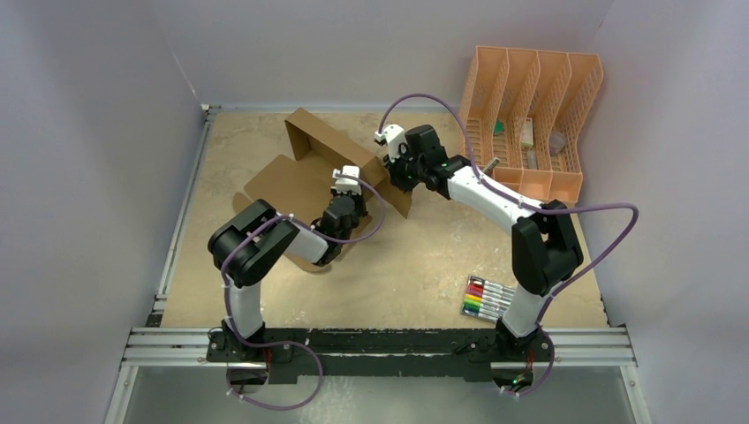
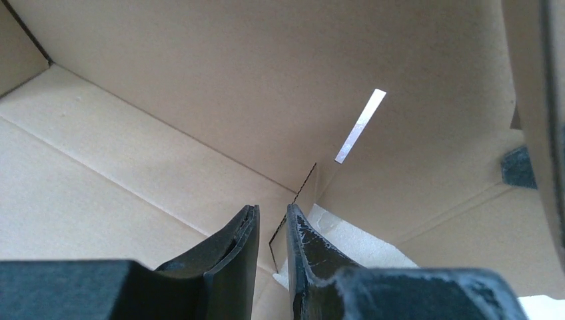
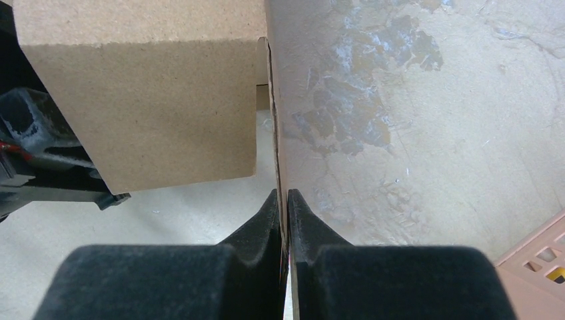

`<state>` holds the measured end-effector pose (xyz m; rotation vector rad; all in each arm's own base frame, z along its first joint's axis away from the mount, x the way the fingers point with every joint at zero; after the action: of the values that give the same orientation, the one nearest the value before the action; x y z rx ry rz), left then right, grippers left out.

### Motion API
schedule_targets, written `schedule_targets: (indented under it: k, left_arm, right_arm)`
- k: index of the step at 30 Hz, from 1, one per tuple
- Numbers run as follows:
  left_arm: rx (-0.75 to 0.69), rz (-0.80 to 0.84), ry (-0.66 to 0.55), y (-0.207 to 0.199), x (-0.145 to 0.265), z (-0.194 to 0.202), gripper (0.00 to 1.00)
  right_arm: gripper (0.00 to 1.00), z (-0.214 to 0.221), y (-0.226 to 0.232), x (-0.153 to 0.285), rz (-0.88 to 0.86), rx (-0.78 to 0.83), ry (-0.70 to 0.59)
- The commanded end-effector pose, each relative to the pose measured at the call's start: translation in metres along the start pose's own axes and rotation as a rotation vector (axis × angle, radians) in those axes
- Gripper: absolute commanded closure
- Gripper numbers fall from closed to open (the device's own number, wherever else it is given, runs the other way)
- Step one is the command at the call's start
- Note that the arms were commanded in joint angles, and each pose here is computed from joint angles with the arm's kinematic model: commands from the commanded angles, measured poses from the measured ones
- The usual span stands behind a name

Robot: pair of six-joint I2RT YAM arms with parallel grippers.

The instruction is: Fold the paper box

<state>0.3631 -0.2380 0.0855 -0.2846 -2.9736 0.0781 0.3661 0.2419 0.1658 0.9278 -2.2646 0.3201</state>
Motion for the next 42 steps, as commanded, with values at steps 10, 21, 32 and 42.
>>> schedule_targets:
  k: [10, 21, 32, 42]
  left_arm:
    - [0.225, 0.060, -0.052, -0.012, -0.001, -0.032, 0.73]
    - [0.283, 0.081, -0.094, -0.011, 0.009, -0.066, 0.63]
    - [0.196, -0.098, -0.124, 0.087, 0.037, -0.141, 0.50]
    - [0.275, -0.133, -0.169, 0.195, -0.019, -0.199, 0.39]
  right_arm:
    - [0.96, -0.020, -0.002, 0.001, 0.088, -0.131, -0.049]
    - [0.99, -0.029, 0.000, -0.009, 0.181, -0.224, -0.071]
    - [1.00, -0.033, -0.003, -0.010, 0.210, -0.250, -0.098]
    - [1.00, -0.030, 0.000, -0.012, 0.171, -0.190, -0.094]
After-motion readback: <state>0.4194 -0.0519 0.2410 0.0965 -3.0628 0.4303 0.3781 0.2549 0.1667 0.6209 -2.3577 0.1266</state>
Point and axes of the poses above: each gripper's point midway between its finger pads, its own x axis back along the fingers, its own y axis along the line the jaws close on, z = x × y, the point moved 5 cm from there along x, back along the fingers, and after that the axes turned 3 degrees about -x, right-handed, at the moved point
